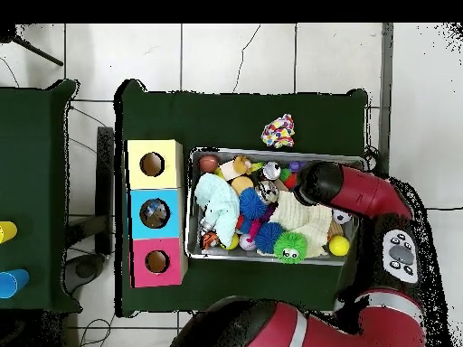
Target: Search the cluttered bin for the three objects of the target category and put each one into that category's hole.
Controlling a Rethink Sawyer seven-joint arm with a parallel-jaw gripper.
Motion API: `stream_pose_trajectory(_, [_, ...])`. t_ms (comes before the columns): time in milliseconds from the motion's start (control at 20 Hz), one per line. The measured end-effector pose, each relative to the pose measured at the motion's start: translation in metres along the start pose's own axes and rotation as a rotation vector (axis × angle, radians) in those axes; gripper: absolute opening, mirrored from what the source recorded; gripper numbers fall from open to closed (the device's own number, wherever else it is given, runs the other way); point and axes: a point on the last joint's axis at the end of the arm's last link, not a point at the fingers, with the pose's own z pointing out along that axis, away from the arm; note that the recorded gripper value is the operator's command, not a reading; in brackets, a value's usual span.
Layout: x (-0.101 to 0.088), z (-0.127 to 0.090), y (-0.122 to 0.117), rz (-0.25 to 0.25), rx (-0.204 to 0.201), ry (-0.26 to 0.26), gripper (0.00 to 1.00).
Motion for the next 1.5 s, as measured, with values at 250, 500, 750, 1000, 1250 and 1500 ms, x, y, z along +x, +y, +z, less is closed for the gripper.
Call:
stream_pose_trajectory(250, [0.000, 0.009, 0.013, 0.013, -0.033, -0.044, 1.00])
stream_pose_trajectory(500, [0.000, 0.030, 0.021, 0.028, -0.070, -0.104, 1.00])
stream_pose_trajectory(750, [-0.009, 0.037, 0.019, 0.047, -0.087, -0.168, 1.00])
stream_pose_trajectory(1000, [-0.008, 0.048, 0.015, 0.068, -0.090, -0.179, 1.00])
stream_pose_trajectory(1250, [-0.009, 0.049, 0.015, 0.076, -0.090, -0.177, 1.00])
stream_pose_trajectory(1500, [-0.009, 0.050, 0.015, 0.077, -0.090, -0.175, 1.00])
